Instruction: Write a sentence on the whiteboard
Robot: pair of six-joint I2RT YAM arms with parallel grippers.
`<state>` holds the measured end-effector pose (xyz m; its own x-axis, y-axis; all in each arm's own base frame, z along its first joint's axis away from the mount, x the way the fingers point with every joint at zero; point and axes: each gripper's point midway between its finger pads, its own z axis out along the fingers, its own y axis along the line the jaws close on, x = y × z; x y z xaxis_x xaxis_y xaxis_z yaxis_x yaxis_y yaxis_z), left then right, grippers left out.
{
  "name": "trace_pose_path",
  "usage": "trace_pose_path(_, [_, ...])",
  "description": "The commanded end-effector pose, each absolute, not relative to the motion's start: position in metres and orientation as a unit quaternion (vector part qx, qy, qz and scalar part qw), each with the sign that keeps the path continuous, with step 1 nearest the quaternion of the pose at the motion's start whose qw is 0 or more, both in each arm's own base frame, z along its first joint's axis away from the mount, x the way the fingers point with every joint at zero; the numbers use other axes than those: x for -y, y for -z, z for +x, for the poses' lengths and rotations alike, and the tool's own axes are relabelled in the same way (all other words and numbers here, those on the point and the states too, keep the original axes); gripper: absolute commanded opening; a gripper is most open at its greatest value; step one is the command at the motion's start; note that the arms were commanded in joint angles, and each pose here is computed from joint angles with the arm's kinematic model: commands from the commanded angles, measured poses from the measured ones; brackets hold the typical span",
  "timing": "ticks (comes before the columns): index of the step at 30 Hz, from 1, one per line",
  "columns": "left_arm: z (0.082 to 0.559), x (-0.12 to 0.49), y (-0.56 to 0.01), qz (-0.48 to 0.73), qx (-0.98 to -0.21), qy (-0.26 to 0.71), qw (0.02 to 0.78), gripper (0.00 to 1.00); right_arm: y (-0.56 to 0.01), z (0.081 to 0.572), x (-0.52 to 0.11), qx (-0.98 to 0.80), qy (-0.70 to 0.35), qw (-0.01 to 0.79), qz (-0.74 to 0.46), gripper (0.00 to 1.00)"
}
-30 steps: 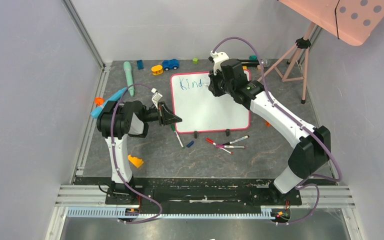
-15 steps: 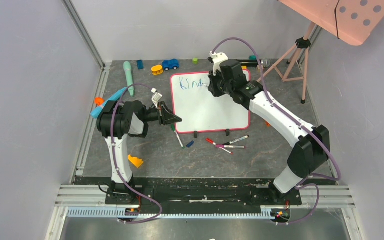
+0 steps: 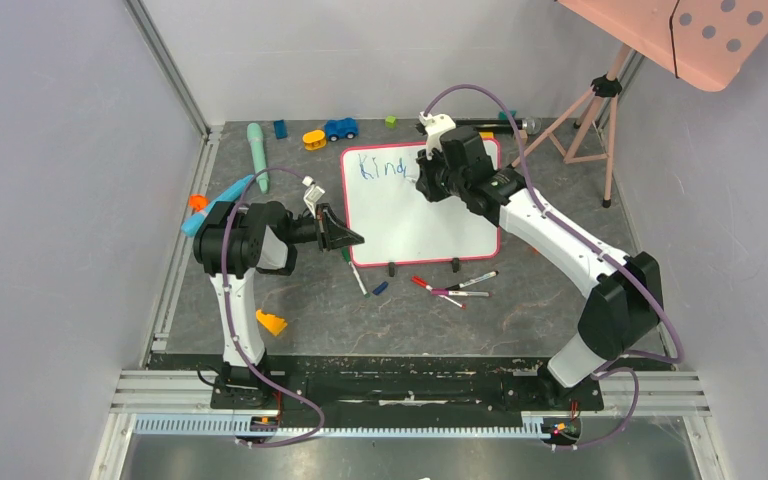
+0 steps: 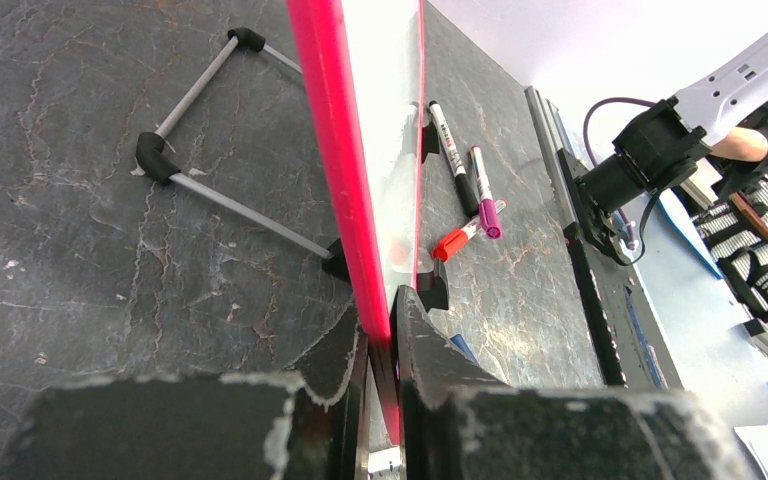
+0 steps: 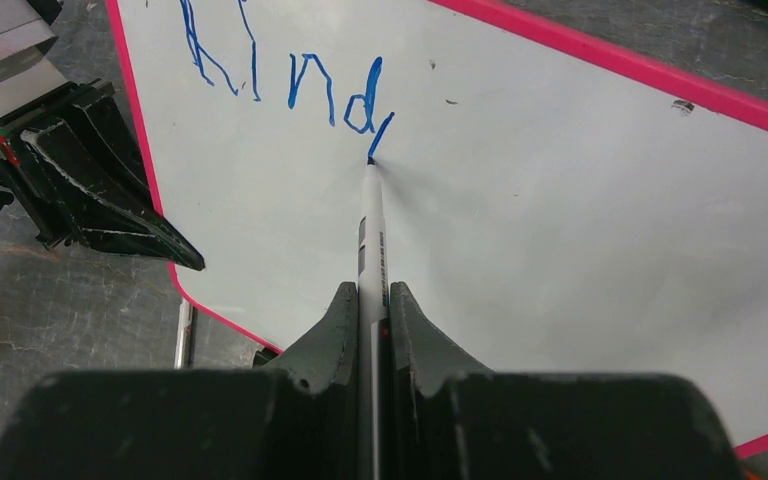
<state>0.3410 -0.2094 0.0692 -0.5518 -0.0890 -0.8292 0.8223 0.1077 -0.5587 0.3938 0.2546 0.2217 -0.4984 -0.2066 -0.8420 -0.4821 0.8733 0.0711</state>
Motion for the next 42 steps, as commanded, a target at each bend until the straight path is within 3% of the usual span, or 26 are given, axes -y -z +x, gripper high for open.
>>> trace_pose_path(1, [0.338, 0.21, -0.066, 0.355, -0.602, 0.58, 0.418, 0.02, -0.232, 0.4, -0.248, -0.848, -0.14, 0.476, -0.188, 0.0])
trace_pose_path(42, [0.339, 0.21, -0.066, 0.355, -0.603, 0.58, 0.418, 0.02, -0.247, 0.419, -0.228, -0.849, -0.1, 0.492, -0.166, 0.0])
